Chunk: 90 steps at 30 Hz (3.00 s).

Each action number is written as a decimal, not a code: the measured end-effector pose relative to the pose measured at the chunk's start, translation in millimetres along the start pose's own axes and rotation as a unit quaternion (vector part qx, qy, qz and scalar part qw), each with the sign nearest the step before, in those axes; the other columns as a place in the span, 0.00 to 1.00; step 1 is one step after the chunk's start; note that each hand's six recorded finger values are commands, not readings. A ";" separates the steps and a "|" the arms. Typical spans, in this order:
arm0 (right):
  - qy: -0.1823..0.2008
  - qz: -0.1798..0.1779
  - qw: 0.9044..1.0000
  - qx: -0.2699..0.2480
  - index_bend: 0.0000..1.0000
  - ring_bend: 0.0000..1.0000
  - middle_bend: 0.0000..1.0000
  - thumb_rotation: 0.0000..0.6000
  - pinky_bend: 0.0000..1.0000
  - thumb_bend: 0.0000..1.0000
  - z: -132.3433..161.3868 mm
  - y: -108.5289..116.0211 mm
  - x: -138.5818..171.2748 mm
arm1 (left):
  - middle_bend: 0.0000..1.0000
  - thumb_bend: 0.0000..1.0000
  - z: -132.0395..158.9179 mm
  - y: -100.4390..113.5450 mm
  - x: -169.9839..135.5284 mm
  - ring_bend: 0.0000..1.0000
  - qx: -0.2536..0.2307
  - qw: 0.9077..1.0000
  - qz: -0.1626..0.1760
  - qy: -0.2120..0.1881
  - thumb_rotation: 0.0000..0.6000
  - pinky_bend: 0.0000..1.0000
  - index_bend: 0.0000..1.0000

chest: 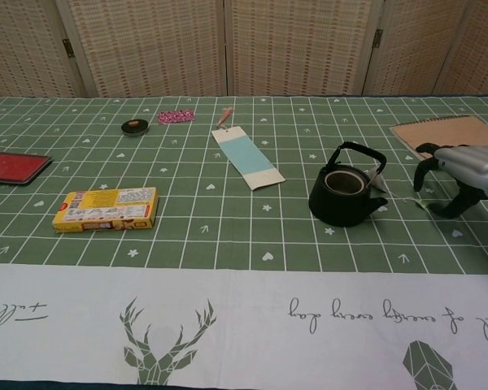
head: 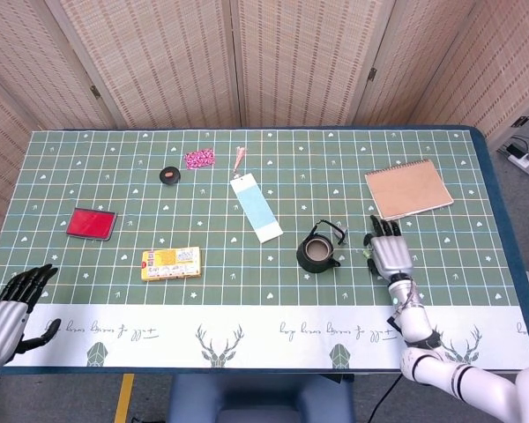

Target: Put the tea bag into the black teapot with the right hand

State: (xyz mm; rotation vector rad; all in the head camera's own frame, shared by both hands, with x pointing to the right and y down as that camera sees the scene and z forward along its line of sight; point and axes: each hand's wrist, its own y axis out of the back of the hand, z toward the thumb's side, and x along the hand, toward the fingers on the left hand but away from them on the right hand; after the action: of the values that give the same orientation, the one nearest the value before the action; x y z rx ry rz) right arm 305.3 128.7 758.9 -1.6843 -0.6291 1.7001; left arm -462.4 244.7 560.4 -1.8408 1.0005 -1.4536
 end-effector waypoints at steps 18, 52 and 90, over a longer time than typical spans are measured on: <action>-0.009 -0.005 1.000 0.005 0.37 0.00 0.00 1.00 0.00 0.44 2.8 -7.6 -5.4 | 0.00 0.36 0.5 0.9 -0.6 0.00 -0.002 1.000 0.001 -0.003 1.00 0.07 0.00; -0.004 -0.018 0.999 0.028 0.42 0.00 0.00 1.00 0.00 0.44 7.9 -11.9 -3.6 | 0.00 0.36 2.2 0.9 -1.7 0.00 0.001 1.000 0.002 -0.006 1.00 0.07 0.00; -0.011 -0.023 0.999 0.039 0.59 0.00 0.00 1.00 0.00 0.44 3.2 -14.1 -5.5 | 0.00 0.36 3.1 -0.8 -1.4 0.00 0.006 1.000 0.003 -0.006 1.00 0.07 0.00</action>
State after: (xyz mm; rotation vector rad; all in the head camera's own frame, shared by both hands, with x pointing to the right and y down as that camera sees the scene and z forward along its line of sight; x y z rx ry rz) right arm 303.6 134.4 773.1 -1.5877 -0.5988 1.6912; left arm -459.4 246.3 559.6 -1.8350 0.9878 -1.4404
